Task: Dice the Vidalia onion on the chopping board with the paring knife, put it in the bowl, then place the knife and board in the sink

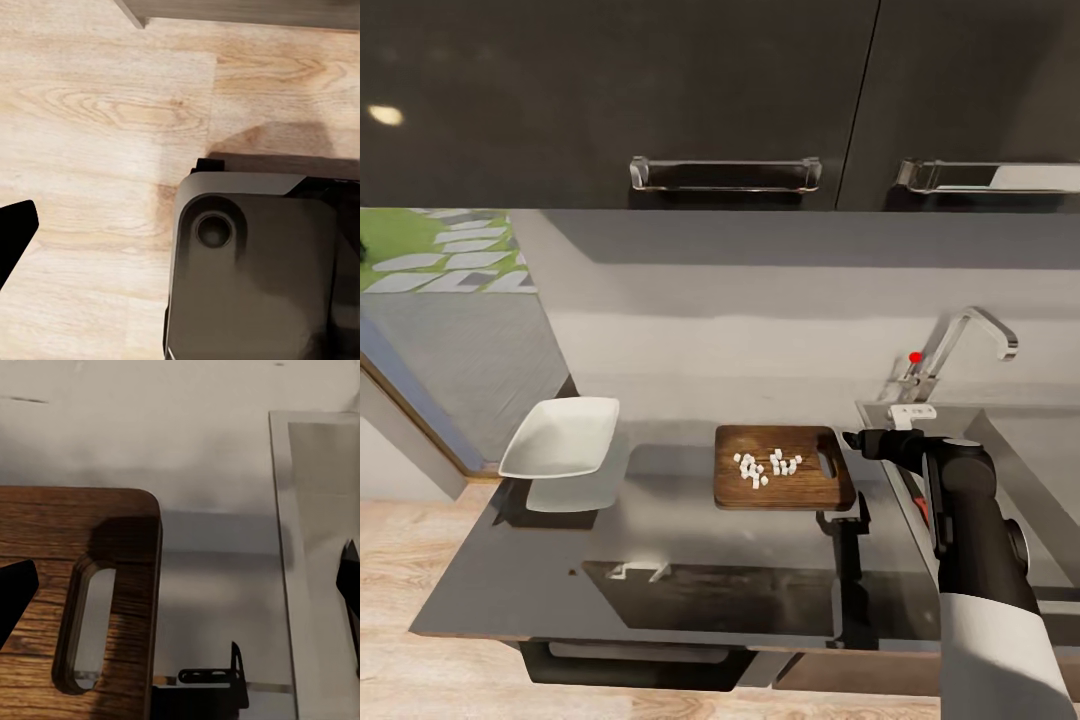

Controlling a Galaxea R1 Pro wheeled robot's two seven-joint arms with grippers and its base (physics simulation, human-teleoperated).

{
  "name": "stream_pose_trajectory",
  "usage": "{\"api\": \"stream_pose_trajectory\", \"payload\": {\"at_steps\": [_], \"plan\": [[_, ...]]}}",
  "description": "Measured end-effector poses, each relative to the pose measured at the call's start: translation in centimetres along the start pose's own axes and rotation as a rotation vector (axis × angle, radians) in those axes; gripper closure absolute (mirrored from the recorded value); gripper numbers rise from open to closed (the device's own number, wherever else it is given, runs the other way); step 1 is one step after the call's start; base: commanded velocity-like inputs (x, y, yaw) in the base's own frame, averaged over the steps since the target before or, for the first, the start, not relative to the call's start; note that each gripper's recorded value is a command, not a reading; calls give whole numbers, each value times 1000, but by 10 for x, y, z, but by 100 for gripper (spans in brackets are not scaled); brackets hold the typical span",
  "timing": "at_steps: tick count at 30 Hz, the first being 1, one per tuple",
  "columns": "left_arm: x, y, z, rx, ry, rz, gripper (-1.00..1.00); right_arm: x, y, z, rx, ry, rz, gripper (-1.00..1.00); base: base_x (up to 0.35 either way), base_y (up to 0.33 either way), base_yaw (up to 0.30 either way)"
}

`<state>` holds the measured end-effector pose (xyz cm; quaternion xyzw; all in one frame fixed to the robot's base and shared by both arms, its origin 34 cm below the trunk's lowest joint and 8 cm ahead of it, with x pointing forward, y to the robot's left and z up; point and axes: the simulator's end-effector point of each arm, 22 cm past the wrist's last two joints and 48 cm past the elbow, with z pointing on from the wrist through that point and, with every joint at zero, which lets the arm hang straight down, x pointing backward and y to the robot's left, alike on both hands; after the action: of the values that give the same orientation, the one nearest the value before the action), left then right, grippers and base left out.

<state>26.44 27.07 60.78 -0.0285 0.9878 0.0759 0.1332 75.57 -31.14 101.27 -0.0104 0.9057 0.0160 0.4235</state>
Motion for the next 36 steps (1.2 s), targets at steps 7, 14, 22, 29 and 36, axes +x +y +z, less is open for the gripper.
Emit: {"api": "stream_pose_trajectory", "payload": {"at_steps": [7, 14, 22, 29, 36], "plan": [[3, 0, 0, 0, 7, 1, -100, 3, 0, 3, 0, 7, 0, -100, 0, 0, 0], [7, 0, 1, -1, 17, 3, -100, 8, 0, 7, 0, 17, 1, -100, 0, 0, 0], [13, 1, 1, -2, 30, 5, -100, 14, 0, 12, -1, 29, 1, -100, 0, 0, 0], [17, 1, 2, -3, 40, 7, -100, 20, 0, 17, -1, 40, 1, -100, 0, 0, 0], [22, 1, 2, -3, 51, 9, -100, 25, 0, 21, -1, 51, 1, -100, 0, 0, 0]]}}
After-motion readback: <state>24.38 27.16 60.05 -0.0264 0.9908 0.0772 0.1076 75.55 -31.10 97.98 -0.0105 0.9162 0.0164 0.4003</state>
